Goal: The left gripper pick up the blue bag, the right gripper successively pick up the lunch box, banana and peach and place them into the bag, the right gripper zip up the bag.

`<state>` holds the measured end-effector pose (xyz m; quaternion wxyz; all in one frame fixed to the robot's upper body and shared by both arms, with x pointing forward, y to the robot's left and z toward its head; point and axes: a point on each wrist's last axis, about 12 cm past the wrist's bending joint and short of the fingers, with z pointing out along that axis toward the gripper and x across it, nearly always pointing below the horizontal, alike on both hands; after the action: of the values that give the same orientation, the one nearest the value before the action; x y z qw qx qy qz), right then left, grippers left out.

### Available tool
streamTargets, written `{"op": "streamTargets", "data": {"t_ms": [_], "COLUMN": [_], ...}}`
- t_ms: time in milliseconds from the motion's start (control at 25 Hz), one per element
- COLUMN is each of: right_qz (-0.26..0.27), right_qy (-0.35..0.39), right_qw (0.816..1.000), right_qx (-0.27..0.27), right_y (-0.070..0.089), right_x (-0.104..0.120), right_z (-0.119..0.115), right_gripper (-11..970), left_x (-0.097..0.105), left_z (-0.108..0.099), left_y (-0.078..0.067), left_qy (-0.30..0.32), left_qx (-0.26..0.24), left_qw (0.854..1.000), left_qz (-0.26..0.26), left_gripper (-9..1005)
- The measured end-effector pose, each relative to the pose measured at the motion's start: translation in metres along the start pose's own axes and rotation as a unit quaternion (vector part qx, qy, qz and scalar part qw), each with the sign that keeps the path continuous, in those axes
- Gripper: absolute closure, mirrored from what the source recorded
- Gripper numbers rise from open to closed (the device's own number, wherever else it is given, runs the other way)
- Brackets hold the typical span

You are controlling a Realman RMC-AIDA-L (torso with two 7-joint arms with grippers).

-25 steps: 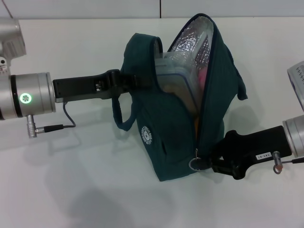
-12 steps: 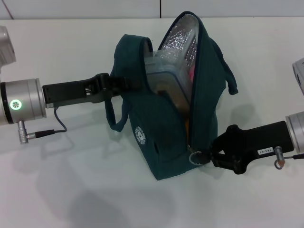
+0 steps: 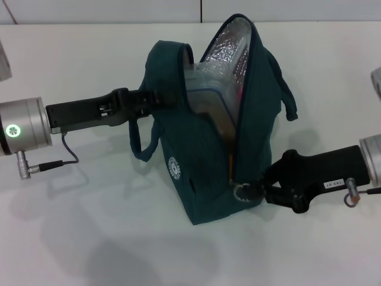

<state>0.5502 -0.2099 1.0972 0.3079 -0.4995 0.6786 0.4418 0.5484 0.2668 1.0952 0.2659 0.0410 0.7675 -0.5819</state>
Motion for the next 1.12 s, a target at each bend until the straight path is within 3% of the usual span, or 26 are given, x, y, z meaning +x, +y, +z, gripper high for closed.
{"op": "streamTargets", "data": {"t_ms": [320, 920, 1120], "right_qz": [-0.026, -0.064, -0.059], "right_qy": [-0.064, -0.109, -0.085], "right_qw": [0.998, 0.992, 0.995], "right_qx": [0.007, 0.008, 0.004], "right_y": [0.006, 0.010, 0.010], "right_x": [-0.015, -0.036, -0.031], "right_z": [-0.013, -0.021, -0.016], "right_gripper": [952, 951, 951], "left_x": [-0.002, -0.001, 0.000], "left_z": [-0.003, -0.025, -0.027], "left_y": [0.000, -0.001, 0.000], "left_qy": [-0.013, -0.076, -0.077], "left_qx": [0.002, 0.022, 0.021], "left_qw": [1.000, 0.996, 0.996], "left_qz": [0.009, 0.032, 0.033], "left_gripper": [310, 228, 229]}}
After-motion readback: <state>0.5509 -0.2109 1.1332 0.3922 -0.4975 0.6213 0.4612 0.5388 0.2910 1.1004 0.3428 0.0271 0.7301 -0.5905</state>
